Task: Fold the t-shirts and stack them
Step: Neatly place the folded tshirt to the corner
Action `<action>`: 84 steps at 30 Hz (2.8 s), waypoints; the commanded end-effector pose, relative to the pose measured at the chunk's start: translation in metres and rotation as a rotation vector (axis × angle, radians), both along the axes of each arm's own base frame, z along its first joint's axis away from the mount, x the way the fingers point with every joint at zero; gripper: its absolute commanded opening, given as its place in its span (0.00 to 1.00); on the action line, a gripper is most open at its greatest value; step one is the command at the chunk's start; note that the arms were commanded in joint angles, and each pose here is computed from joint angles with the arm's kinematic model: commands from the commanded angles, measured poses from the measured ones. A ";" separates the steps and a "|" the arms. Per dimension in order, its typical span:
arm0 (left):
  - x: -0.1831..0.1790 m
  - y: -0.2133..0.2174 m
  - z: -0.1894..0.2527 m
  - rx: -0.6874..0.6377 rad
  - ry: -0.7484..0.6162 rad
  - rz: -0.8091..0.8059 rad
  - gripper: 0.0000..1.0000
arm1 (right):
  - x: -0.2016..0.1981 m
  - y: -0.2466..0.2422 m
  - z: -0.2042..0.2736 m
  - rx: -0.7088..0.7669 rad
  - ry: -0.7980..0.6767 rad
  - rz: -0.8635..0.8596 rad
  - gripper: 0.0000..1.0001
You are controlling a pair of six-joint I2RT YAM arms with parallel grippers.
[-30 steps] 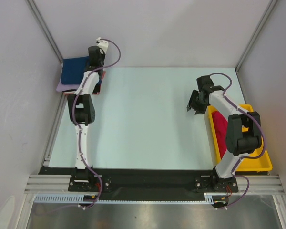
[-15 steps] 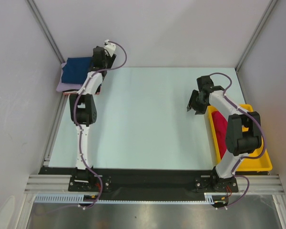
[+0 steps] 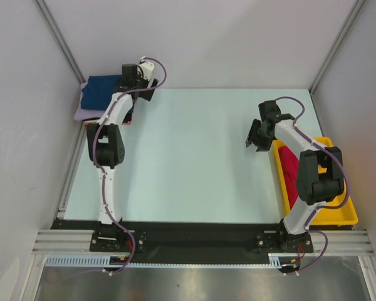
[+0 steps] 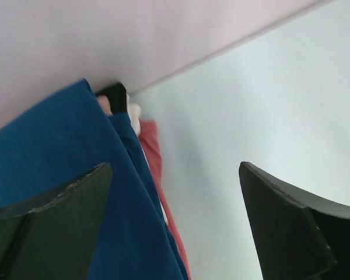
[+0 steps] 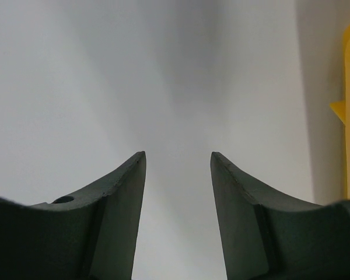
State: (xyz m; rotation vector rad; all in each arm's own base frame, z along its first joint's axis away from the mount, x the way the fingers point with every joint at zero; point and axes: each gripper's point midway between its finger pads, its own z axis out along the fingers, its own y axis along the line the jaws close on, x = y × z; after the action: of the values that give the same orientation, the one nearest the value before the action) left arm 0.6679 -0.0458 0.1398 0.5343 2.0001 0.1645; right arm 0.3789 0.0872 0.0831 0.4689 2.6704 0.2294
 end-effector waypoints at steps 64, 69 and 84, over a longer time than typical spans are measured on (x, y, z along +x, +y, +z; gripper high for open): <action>-0.101 0.263 -0.026 -0.483 0.173 0.706 0.31 | -0.007 0.028 0.067 -0.074 -0.135 0.075 0.53; -0.098 0.278 0.003 -0.402 0.105 0.713 0.01 | -0.006 0.029 0.067 -0.068 -0.135 0.076 0.53; -0.106 0.321 0.044 -0.273 0.050 0.754 0.00 | -0.004 0.029 0.075 -0.076 -0.162 0.085 0.54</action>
State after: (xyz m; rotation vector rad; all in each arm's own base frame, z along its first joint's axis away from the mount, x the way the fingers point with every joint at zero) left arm 0.5769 0.2474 0.1764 -0.3870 2.1366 0.2290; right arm 0.3662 0.1160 0.1330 0.3232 2.6037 0.1747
